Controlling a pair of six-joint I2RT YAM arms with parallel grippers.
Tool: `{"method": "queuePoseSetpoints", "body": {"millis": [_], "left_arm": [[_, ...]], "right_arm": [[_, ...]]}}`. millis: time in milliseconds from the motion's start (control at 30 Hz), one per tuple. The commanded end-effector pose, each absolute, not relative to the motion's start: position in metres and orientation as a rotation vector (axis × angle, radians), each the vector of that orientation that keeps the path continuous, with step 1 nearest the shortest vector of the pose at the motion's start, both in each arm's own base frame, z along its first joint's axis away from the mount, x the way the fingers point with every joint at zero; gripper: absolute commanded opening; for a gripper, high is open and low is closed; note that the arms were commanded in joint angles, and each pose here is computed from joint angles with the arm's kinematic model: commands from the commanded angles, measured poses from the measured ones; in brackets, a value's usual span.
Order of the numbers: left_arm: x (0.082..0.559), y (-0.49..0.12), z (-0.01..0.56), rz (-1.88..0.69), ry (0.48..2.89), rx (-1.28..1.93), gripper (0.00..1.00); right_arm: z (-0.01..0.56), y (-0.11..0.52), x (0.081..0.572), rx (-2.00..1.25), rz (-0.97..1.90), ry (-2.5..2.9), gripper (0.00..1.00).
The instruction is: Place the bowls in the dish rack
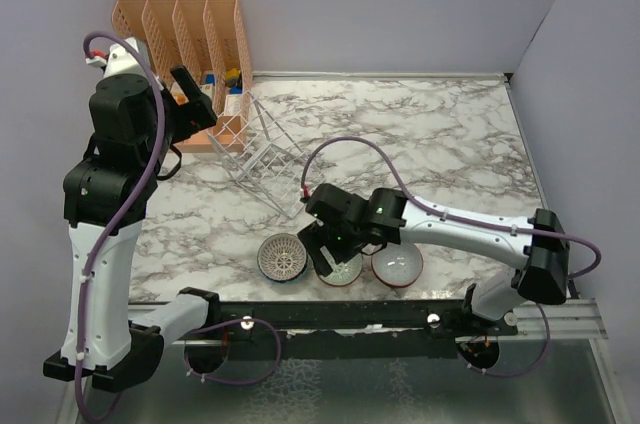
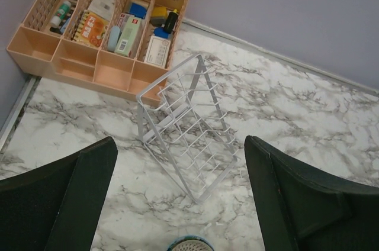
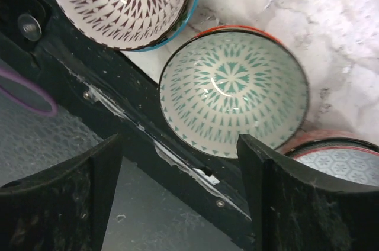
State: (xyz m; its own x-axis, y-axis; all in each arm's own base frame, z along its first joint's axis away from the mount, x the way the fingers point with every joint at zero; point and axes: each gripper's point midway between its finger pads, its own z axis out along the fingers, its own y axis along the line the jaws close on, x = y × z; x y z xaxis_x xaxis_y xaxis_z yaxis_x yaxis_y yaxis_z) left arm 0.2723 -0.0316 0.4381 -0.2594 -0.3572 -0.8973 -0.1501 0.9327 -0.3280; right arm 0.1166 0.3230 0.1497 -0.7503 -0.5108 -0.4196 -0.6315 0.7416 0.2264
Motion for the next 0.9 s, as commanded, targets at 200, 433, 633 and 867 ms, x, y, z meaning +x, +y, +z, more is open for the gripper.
{"method": "queuePoseSetpoints", "body": {"millis": [200,433,633,867], "left_arm": [[0.250,-0.016,0.418,-0.138,1.882,-0.431,0.91],[0.243,-0.015,0.420,-0.133,1.887,-0.421,0.91],[0.239,-0.011,0.423,-0.108,1.888,-0.398,0.91],[0.237,-0.009,0.417,-0.081,1.907,-0.381,0.91]], "right_arm": [[0.116,0.356,0.100,-0.919,0.536,2.665,0.72],[0.090,0.370,0.102,-0.927,0.518,2.701,0.62],[0.076,0.370,0.104,-0.901,0.479,2.725,0.51],[0.067,0.371,0.103,-0.896,0.454,2.759,0.33]]}}
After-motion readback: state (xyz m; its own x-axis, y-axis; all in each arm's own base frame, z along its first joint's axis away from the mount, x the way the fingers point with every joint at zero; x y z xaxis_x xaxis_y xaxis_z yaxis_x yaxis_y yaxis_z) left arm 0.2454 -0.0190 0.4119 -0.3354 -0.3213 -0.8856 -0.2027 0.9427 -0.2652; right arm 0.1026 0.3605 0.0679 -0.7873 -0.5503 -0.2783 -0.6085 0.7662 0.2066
